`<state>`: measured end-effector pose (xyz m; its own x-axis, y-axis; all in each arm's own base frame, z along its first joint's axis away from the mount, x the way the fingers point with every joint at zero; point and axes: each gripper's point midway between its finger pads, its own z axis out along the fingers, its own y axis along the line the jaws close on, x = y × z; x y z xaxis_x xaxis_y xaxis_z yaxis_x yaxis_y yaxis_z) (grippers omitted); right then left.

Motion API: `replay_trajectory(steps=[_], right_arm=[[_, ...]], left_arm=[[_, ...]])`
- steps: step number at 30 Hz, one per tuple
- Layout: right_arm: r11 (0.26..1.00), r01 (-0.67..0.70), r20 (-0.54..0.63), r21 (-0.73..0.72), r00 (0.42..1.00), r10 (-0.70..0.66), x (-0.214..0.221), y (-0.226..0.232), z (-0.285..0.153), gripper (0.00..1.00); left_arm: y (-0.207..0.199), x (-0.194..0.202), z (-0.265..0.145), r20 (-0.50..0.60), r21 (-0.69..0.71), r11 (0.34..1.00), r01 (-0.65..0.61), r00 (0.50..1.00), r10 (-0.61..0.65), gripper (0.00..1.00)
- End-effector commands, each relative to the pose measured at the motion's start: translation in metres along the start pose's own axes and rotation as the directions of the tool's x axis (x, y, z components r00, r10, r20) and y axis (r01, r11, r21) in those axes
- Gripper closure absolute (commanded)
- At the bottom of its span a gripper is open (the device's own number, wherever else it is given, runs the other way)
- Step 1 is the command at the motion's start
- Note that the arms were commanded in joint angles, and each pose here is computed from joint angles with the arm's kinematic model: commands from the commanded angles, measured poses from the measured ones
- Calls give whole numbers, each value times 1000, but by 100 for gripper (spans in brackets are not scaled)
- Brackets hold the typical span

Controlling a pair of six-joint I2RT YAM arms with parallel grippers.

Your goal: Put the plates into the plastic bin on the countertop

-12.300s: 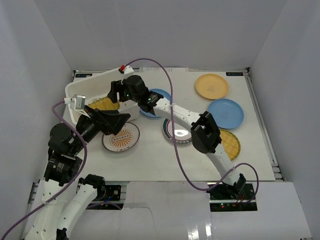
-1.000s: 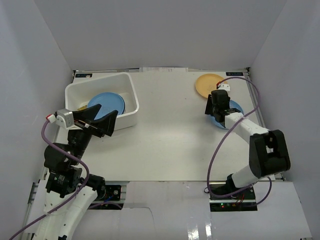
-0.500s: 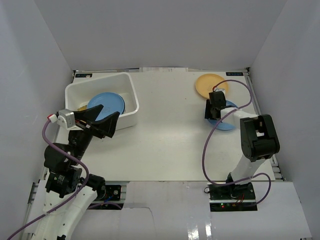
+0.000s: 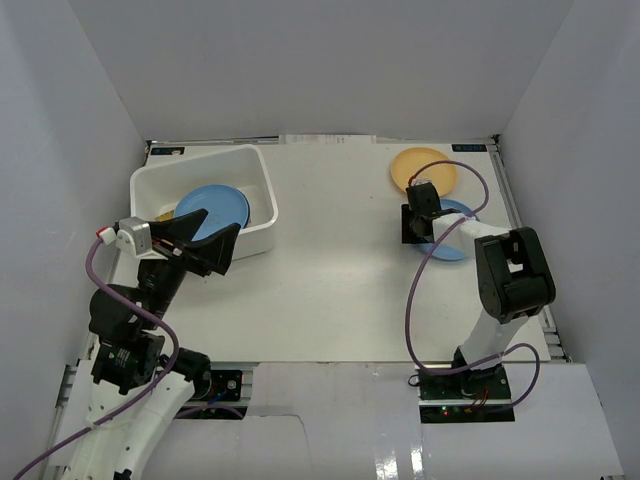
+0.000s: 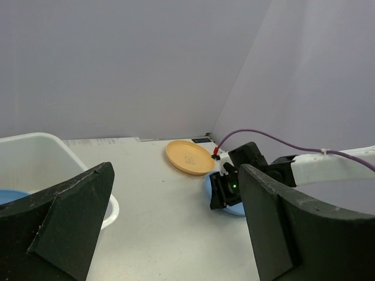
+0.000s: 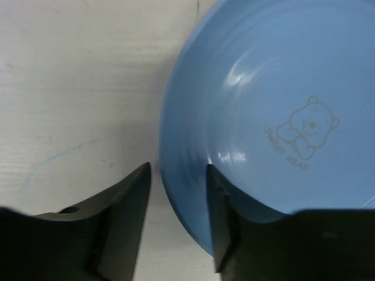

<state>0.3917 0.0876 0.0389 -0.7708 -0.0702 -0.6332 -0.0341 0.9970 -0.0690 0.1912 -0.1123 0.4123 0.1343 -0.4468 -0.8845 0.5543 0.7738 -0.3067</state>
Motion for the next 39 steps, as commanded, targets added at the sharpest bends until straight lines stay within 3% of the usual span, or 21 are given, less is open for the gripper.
replay_trajectory(steps=[1,2,3,7,11,12,13,15,16,17,18,19,21,22,23,25,29,32,36,37,39], right_arm=[[999,28,-26,28,999,-28,-4,-5,2,56],[999,33,-21,29,999,-32,-8,-4,1,83],[998,46,-23,50,999,-45,-9,-5,-5,92],[988,97,68,118,992,-105,-26,8,-55,92],[989,148,228,-10,963,-142,-48,69,-126,92],[986,159,292,-53,947,-137,-73,90,-149,92],[977,211,305,-34,933,-191,-80,102,-157,92],[937,336,398,-98,876,-272,-97,160,-194,92],[917,367,494,-156,833,-249,-131,189,-228,92],[847,485,599,-217,751,-277,-152,238,-258,92],[803,554,613,-218,718,-329,-143,259,-253,92],[785,576,694,-230,662,-283,-172,280,-287,92],[678,697,742,-231,577,-340,-179,350,-290,92],[653,718,792,-240,534,-295,-194,354,-325,92],[607,756,785,-244,522,-334,-182,386,-301,92],[491,827,841,-274,454,-294,-178,423,-311,92],[312,900,888,-304,386,-250,-135,481,-293,92],[270,922,899,-278,349,-265,-106,505,-275,92],[281,926,896,-253,334,-293,-96,526,-245,92],[275,928,891,-253,334,-308,-88,532,-234,87],[333,920,892,-205,316,-323,-96,531,-226,64]], left_arm=[[0,7,3,-23,11,1000,1,1000,-1,2],[-1,7,3,-24,12,1000,3,1000,-2,2],[-1,7,3,-24,12,1000,3,1000,-3,2],[-2,5,2,-21,17,1000,4,1000,-4,2],[0,3,2,-15,3,1000,0,1000,0,2],[0,2,1,-11,1,1000,-6,1000,6,2],[1,-4,-1,7,-11,1000,-11,1000,11,2],[3,-15,-4,42,-37,999,-12,999,13,2],[2,-26,-9,80,-47,999,-10,997,14,2],[2,-44,-13,137,-71,997,3,991,7,2],[-1,-55,-17,168,-71,997,7,986,5,2],[-1,-70,-22,212,-89,996,13,977,6,2],[-12,-108,-40,318,-84,996,17,948,11,2],[-15,-120,-46,348,-84,996,17,937,13,2],[-23,-138,-57,397,-70,997,14,918,15,2],[-30,-151,-67,428,-59,998,7,904,19,2],[-39,-168,-82,461,-47,999,-7,887,28,2],[-39,-173,-91,483,-57,998,-8,875,35,2],[-34,-165,-87,469,-70,998,-5,883,37,2],[-33,-161,-84,454,-69,998,-5,890,35,2],[-31,-157,-79,435,-73,997,-7,899,39,2]])
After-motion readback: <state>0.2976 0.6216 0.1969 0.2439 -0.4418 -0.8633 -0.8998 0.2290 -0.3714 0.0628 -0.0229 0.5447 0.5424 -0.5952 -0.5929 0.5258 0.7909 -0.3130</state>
